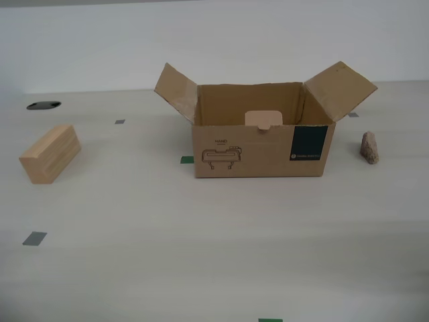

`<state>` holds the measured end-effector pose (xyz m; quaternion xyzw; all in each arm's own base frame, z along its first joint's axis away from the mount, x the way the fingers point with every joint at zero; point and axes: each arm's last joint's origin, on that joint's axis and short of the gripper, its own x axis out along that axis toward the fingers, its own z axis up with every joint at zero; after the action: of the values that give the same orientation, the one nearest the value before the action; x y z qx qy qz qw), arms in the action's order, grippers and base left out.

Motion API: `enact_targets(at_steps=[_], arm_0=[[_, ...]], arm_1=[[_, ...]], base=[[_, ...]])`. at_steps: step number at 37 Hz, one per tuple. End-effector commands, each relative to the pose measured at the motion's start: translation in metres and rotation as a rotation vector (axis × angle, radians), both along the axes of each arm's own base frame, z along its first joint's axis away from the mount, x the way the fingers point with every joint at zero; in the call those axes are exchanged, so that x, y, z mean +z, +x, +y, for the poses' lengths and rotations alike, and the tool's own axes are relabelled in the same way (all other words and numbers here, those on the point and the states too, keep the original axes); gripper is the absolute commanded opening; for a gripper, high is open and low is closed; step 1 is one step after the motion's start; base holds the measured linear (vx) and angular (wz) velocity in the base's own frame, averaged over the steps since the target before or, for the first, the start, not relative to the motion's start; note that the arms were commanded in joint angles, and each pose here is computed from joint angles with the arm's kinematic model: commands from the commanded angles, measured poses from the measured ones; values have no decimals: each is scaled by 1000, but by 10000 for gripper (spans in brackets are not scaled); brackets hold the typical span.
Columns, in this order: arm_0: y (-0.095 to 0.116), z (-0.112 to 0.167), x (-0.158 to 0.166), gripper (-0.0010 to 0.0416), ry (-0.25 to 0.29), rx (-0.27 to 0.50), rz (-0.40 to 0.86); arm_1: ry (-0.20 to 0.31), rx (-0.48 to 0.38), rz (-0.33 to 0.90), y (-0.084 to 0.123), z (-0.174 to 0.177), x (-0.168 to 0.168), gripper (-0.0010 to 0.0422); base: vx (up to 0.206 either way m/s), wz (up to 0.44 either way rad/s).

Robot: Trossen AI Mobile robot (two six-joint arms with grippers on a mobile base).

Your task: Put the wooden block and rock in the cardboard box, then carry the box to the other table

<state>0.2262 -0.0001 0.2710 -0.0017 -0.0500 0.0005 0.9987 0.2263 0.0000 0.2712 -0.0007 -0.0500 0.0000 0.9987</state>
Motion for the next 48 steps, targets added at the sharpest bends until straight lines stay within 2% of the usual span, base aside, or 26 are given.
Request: enact_targets(at_steps=[1,40,44,48], arm_0=[[0,0,0,0,4,-1,0],[0,0,0,1,-1,-1,2],[0,0,0,7,-15,-2,2],[0,0,0,32,-34,-4,3]], arm_1=[[1,0,0,0,0,0,0],[1,0,2,0,0,0,0],[1,0,2,0,0,0,0],[1,-1,0,0,0,1,0]], base=[[0,0],[0,0],[0,0],[0,0]])
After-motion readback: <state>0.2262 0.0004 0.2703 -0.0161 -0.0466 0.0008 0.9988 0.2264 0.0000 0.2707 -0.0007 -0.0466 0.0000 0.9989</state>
